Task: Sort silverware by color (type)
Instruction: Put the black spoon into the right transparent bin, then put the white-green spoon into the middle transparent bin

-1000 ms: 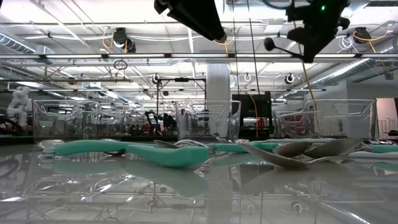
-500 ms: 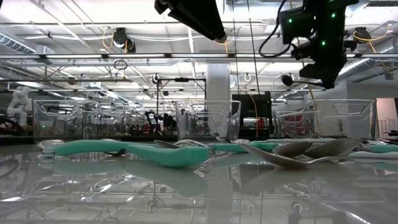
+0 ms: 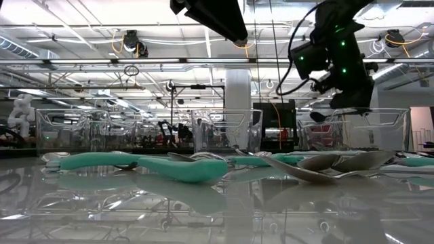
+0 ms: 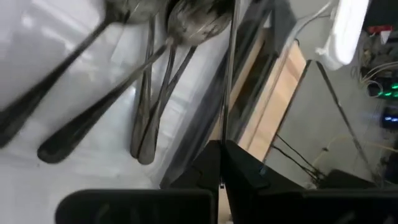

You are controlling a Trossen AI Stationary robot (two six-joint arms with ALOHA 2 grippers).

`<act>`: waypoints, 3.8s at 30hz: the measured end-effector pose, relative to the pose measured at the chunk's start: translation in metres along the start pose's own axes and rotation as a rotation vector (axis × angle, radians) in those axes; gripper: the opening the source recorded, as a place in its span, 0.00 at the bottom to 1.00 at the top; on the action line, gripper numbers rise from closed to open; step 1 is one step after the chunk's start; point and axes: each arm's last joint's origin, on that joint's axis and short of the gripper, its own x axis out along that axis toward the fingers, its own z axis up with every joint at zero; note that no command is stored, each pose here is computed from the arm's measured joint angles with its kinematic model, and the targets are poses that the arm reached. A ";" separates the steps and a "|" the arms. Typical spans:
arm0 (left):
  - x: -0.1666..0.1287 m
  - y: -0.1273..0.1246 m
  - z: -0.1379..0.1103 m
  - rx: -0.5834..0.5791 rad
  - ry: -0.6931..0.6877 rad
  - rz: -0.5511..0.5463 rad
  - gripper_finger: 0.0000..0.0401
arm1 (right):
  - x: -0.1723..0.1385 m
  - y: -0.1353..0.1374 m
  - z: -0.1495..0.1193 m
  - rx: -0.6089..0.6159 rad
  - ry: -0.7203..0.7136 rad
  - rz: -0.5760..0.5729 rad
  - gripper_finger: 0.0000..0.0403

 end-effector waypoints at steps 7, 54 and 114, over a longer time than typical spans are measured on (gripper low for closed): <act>0.000 0.000 0.000 0.001 0.000 0.000 0.29 | 0.007 0.004 0.003 -0.060 0.087 0.003 0.01; 0.000 0.000 0.000 -0.003 0.000 0.000 0.29 | -0.035 -0.030 -0.036 0.046 -0.248 0.193 0.41; 0.002 0.000 -0.007 0.034 0.084 -0.054 0.29 | -0.028 0.168 -0.099 -0.631 -0.780 0.602 0.37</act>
